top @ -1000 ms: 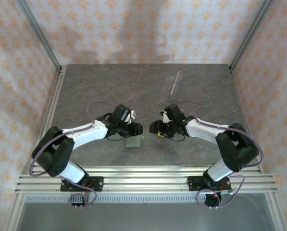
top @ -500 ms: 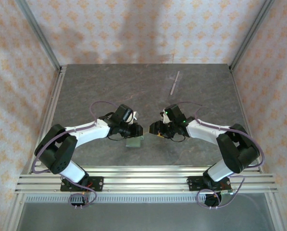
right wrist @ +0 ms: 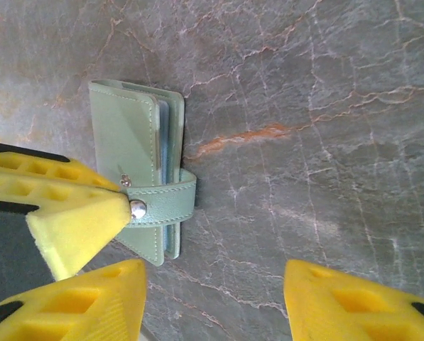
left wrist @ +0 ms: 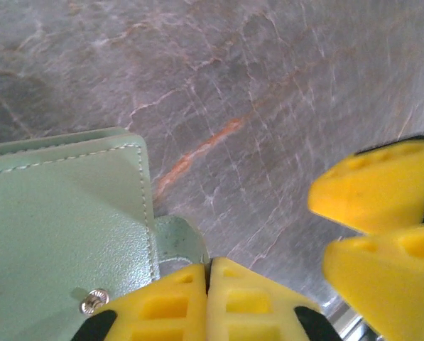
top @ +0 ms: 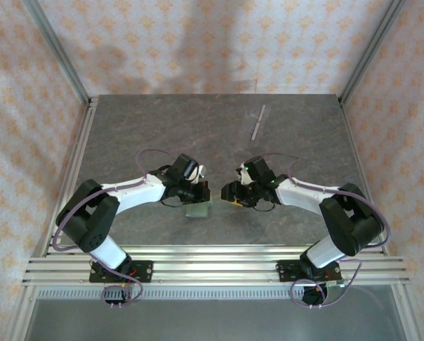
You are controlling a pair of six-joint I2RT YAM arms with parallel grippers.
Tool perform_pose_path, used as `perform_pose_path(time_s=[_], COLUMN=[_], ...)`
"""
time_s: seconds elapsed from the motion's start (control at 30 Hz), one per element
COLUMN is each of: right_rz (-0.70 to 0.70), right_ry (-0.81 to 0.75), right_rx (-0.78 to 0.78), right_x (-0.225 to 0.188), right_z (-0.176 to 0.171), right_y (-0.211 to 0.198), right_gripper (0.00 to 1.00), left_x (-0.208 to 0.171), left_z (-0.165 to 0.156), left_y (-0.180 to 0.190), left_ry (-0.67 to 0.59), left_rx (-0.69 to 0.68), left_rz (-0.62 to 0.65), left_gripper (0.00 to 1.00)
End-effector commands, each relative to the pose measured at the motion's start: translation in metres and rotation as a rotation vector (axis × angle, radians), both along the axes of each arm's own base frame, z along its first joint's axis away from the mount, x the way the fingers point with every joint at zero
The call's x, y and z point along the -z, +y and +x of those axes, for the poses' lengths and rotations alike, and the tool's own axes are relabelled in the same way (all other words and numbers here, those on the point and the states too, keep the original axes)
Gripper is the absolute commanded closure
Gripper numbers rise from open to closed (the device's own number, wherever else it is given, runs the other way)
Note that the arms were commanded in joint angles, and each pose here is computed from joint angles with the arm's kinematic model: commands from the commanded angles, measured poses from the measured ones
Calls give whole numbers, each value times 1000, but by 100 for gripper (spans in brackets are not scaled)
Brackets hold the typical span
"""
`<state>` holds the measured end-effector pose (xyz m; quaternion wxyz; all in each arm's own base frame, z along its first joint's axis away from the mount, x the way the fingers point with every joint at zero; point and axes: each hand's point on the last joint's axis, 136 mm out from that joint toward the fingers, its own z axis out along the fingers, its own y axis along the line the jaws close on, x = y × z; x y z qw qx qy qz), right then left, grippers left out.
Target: Put the credit cards into the card holder
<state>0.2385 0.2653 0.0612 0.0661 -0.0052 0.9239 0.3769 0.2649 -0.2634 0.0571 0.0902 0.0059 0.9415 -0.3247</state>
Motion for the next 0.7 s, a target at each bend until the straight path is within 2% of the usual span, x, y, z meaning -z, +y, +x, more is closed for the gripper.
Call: perform_pose_path(time_s=[0.0, 0.27, 0.53, 0.67], right_rz=[60, 176, 236, 269], right_ry=[-15, 65, 70, 80], right_rx=[-46, -99, -23, 24], right_x=[-9, -15, -4, 4], right_z=[-5, -32, -36, -34], right_y=[6, 38, 64, 66], right_gripper=[49, 48, 51, 56], left_x=[-9, -10, -5, -4], left_z=[1, 2, 6, 7], left_y=[-6, -5, -5, -3], left_ry=[-18, -25, -22, -28], left_rx=[31, 31, 11, 3], left_rz=[-13, -2, 4, 12], left_gripper=[100, 100, 100, 100])
